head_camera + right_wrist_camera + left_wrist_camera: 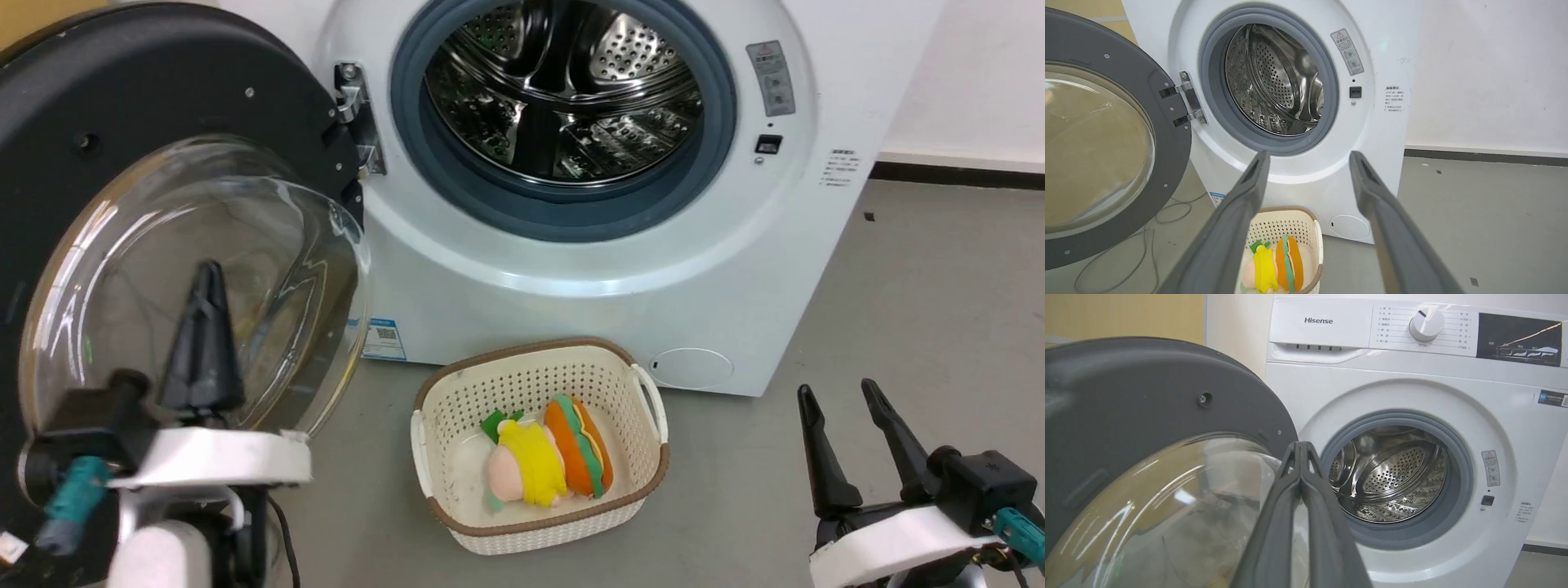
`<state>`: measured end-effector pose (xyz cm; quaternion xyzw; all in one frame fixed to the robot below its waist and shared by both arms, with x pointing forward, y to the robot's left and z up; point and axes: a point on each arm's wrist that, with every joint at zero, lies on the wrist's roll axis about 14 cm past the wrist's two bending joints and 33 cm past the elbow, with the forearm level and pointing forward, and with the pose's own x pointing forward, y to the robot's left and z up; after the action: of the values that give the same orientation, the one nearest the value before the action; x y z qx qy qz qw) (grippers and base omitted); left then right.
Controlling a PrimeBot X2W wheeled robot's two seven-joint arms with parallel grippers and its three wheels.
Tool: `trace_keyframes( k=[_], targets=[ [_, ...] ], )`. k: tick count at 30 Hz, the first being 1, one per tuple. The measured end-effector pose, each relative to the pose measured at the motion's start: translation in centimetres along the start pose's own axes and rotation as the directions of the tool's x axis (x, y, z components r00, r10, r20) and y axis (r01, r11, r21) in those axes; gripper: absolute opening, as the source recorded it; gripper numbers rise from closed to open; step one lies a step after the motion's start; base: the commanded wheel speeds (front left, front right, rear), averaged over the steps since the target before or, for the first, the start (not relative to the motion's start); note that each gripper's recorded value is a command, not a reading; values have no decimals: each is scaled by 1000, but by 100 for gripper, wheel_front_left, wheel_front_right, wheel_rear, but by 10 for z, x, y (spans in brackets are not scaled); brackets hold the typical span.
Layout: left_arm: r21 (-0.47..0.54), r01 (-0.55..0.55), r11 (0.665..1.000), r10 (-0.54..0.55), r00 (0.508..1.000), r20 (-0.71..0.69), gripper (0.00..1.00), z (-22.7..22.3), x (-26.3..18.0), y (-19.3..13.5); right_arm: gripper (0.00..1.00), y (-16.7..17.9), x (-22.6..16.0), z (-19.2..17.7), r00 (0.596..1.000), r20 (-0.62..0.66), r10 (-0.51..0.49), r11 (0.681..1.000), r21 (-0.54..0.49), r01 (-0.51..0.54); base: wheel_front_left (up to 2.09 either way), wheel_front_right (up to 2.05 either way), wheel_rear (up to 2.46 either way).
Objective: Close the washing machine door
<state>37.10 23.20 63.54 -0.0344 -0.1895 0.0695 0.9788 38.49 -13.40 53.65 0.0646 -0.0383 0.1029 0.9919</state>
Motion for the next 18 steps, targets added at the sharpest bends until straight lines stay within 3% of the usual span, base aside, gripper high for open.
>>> trace_keyframes(
  k=[18],
  targets=[
    [-136,-192,972,222,939,263,0,83,14,97,100,21,23,-11,998,5,67,995,69,-67,0,0,0]
  ],
)
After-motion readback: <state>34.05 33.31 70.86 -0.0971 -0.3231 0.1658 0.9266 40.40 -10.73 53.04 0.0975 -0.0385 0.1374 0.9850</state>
